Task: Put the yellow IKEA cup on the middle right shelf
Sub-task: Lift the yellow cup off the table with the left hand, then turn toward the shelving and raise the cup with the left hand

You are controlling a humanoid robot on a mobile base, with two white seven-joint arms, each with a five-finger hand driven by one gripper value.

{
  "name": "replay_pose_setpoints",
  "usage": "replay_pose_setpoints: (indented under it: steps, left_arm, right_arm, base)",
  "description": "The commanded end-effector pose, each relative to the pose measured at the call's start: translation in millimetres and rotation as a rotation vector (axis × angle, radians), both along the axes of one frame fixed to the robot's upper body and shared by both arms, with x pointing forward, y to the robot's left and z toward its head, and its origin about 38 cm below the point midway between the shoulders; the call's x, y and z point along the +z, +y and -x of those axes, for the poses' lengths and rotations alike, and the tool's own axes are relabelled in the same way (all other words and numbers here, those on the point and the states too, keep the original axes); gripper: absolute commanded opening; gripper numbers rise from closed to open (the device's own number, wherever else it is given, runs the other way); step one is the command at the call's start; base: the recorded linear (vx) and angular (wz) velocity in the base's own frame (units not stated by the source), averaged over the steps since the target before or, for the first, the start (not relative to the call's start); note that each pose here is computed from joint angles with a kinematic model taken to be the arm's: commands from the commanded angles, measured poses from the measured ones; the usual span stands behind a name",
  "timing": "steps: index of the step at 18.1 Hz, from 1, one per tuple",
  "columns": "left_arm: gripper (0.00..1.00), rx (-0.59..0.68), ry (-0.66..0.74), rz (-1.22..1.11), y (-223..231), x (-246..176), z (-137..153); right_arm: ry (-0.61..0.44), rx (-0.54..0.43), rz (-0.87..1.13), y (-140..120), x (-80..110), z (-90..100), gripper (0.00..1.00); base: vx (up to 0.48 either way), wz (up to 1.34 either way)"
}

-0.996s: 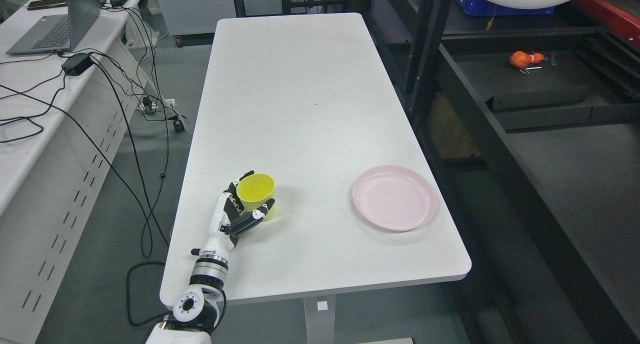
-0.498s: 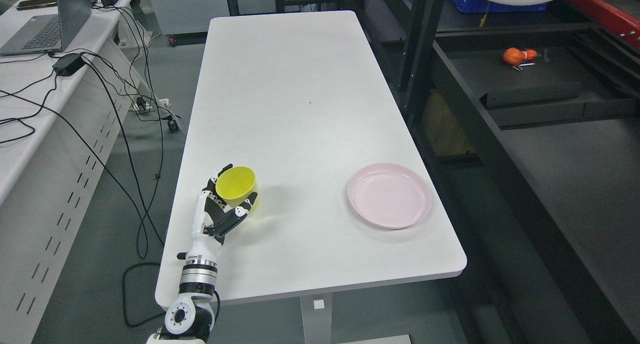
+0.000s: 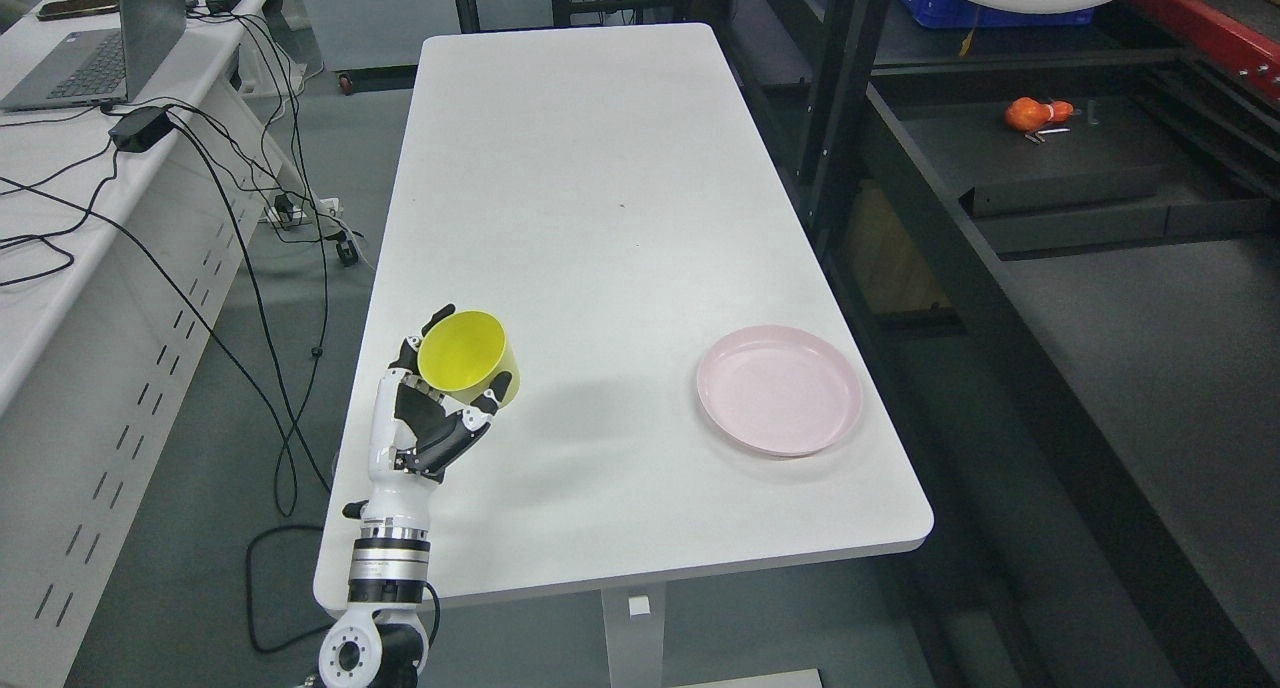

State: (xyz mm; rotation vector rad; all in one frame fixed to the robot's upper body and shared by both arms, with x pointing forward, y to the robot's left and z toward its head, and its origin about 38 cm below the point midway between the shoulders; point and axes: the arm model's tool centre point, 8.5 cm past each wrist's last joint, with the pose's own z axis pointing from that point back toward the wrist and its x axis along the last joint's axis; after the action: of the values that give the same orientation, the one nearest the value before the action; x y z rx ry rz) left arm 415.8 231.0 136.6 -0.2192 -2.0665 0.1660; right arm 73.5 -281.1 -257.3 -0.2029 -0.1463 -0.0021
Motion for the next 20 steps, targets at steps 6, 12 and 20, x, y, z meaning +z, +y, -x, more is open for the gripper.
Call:
replay_pose_setpoints:
  steps: [6, 12, 20]
  left_arm:
    - [0.0, -0.047, -0.161, -0.002, -12.5, 50.3, 23.2]
    - [0.01, -0.065, -0.138, -0.006, -19.2, 40.7, 28.3]
    - [0.01, -0.103, -0.1, -0.01, -35.6, 24.7, 37.1]
  right_arm:
    - [0.013, -0.008, 0.012, -9.8, 0.1, 9.1, 0.99]
    - [0.013, -0.008, 0.012, -9.8, 0.1, 9.1, 0.99]
    - [0.013, -0.008, 0.012, -9.8, 0.1, 9.1, 0.99]
  base:
    - [-0.043, -0.03]
    - [-0.148, -0.13]
    - [-0.183, -0.11]
